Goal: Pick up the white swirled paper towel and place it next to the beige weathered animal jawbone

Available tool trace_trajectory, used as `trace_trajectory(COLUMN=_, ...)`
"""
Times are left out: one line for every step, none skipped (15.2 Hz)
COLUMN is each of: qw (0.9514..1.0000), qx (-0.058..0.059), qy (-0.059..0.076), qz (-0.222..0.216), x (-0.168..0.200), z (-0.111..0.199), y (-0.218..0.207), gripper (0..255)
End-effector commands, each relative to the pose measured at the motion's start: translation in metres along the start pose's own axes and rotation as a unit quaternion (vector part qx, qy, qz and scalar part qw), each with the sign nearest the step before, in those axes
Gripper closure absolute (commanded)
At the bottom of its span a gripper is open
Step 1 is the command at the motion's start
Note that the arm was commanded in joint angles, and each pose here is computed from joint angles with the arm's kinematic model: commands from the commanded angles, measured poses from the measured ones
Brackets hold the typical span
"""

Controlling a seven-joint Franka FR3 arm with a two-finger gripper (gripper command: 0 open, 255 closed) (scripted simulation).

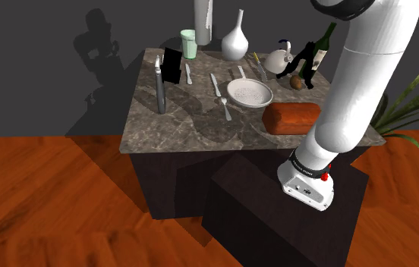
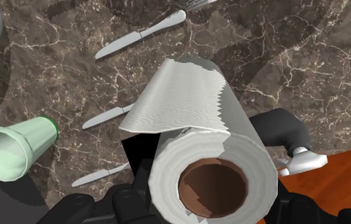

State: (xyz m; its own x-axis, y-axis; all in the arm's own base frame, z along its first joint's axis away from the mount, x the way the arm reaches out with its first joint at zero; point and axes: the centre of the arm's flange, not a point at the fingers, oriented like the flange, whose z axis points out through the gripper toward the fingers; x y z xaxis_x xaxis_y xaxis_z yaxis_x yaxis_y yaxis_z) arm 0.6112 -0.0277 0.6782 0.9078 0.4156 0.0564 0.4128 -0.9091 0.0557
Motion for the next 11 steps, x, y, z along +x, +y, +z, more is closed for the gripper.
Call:
trace_trajectory(qw=1.0, qx=0.0, qy=0.0, qz=0.0, x=0.0, z=-0.012, y=0.0, gripper=255)
trace_trajectory(qw=1.0, qx=0.0, qy=0.0, qz=0.0, x=0.001, z=-0.017, y=0.0, gripper=255)
trace_trajectory(qw=1.0, qx=0.0, qy=0.0, qz=0.0, x=0.001, z=-0.022, y=0.0, gripper=255)
trace_trajectory(qw=1.0, qx=0.0, qy=0.0, qz=0.0, x=0.001, z=-0.022, y=0.0, gripper=255)
trace_trajectory(qw=1.0, qx=0.0, qy=0.0, qz=0.0, x=-0.012, z=-0.023, y=0.003, gripper=255)
trace_trajectory(qw=1.0, qx=0.0, qy=0.0, qz=0.0, x=-0.025, z=-0.023, y=0.007, gripper=255)
trace_trajectory(qw=1.0, qx=0.0, qy=0.0, qz=0.0, x=-0.037, z=-0.024, y=0.01, gripper=255)
trace_trajectory(qw=1.0, qx=0.0, qy=0.0, qz=0.0, x=-0.05, z=-0.024, y=0.013, gripper=255)
trace_trajectory(qw=1.0, qx=0.0, qy=0.0, qz=0.0, x=-0.063, z=-0.025, y=0.016, gripper=255)
trace_trajectory(qw=1.0, qx=0.0, qy=0.0, qz=0.0, x=-0.076, z=-0.025, y=0.019, gripper=255)
trace_trajectory(qw=1.0, qx=0.0, qy=0.0, qz=0.0, x=-0.089, z=-0.026, y=0.023, gripper=255)
